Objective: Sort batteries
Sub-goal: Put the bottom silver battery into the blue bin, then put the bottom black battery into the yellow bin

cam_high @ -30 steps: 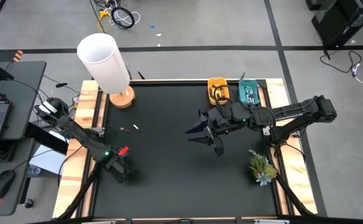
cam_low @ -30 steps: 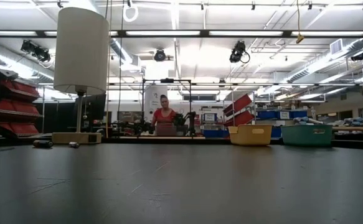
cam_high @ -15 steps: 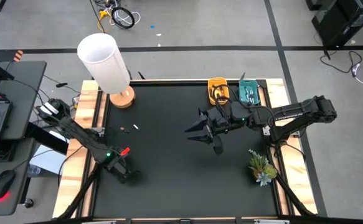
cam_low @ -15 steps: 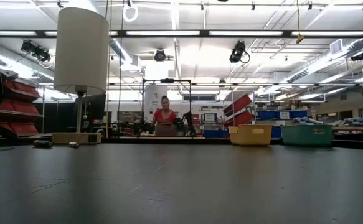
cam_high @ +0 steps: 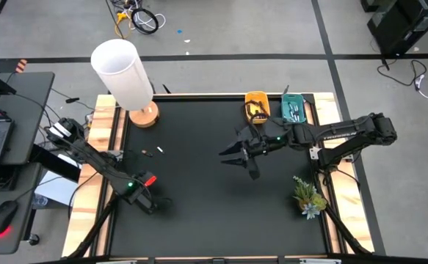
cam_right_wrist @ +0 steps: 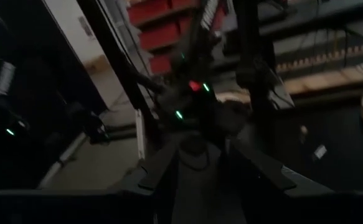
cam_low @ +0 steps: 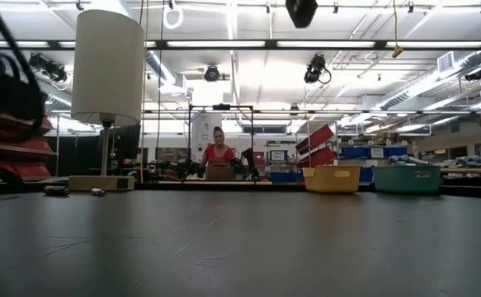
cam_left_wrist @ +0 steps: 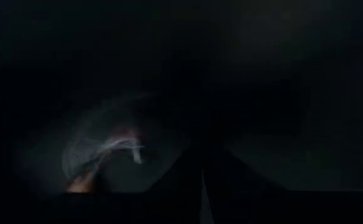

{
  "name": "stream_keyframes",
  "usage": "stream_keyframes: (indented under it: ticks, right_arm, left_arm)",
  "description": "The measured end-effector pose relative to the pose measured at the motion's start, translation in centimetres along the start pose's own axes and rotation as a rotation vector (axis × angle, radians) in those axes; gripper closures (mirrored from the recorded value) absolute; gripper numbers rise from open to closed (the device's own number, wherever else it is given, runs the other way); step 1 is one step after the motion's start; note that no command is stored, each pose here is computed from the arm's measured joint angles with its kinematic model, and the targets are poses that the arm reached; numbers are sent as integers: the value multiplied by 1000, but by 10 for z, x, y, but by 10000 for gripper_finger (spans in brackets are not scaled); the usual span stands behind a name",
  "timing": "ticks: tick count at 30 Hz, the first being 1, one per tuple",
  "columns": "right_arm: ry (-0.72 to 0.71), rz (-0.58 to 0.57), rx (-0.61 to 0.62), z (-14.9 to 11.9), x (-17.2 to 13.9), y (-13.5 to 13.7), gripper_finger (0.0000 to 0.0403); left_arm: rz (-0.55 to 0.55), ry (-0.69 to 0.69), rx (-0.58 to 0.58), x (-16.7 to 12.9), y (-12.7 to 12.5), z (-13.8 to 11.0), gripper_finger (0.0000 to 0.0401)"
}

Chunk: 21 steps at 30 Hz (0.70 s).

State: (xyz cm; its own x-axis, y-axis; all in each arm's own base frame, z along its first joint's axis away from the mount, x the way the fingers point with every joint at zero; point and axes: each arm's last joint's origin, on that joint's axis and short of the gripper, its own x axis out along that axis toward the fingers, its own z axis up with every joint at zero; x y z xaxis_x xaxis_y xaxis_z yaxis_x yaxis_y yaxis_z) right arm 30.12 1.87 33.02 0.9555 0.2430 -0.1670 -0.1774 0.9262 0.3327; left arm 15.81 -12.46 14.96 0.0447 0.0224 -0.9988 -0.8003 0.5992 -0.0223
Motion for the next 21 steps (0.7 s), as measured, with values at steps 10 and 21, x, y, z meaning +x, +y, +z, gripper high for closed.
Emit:
stream_keyframes:
  ticks: [10, 21]
  right_arm:
    - [92, -83, 9, -5, -5, -23, 252]
    - [63, -102, -20, -1, -4, -40, 252]
  left_arm:
    - [-91, -152, 37, -27, -21, 6, 391]
    - [169, -5, 62, -74, -6, 58, 339]
